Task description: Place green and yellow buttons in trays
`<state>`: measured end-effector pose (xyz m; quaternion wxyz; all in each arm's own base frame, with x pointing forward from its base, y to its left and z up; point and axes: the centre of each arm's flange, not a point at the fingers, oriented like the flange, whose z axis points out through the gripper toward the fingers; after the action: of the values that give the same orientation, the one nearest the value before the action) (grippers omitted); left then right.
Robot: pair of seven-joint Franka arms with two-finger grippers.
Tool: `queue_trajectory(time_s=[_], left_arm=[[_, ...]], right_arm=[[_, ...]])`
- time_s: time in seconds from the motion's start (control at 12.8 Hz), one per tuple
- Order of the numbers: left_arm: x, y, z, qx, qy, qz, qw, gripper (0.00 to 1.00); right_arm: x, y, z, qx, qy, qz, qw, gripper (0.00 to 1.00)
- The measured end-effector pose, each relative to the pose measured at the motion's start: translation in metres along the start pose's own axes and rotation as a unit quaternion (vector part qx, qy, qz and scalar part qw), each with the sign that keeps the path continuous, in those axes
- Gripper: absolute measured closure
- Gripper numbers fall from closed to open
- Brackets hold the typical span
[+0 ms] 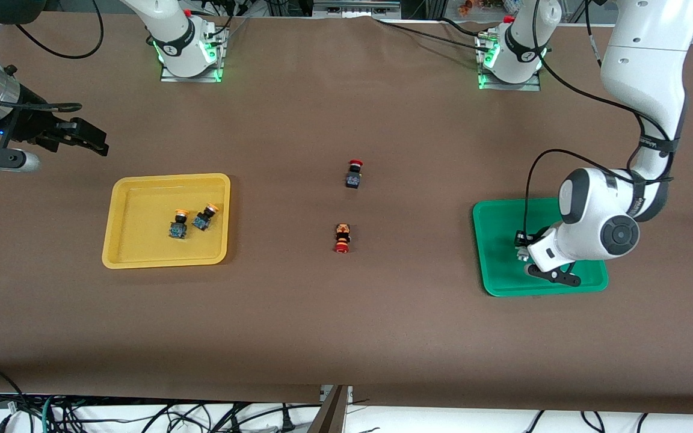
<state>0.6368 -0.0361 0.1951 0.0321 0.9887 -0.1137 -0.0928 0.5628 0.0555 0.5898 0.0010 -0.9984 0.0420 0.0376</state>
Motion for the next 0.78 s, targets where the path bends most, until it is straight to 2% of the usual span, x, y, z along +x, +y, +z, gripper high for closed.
queue_trajectory(time_s=[0.31, 0.55, 0.7, 0.78], left_arm=[[-0.009, 0.005, -0.002, 0.000, 0.009, -0.001, 1.000, 0.56], [-0.007, 0.007, -0.058, 0.006, 0.042, -0.001, 0.999, 0.29], [-0.008, 0.010, -0.118, 0.006, 0.045, 0.001, 0.999, 0.07], [-0.011, 0.008, -0.149, 0.007, 0.047, -0.002, 0.999, 0.00]], right_arm=[[0.002, -0.001, 0.002, -0.002, -0.001, -0.001, 1.000, 0.00], [0.002, -0.002, 0.002, -0.002, -0.001, -0.001, 1.000, 0.00], [0.002, -0.002, 0.002, -0.002, -0.001, -0.001, 1.000, 0.00], [0.002, -0.002, 0.002, -0.002, -0.001, -0.002, 1.000, 0.00]])
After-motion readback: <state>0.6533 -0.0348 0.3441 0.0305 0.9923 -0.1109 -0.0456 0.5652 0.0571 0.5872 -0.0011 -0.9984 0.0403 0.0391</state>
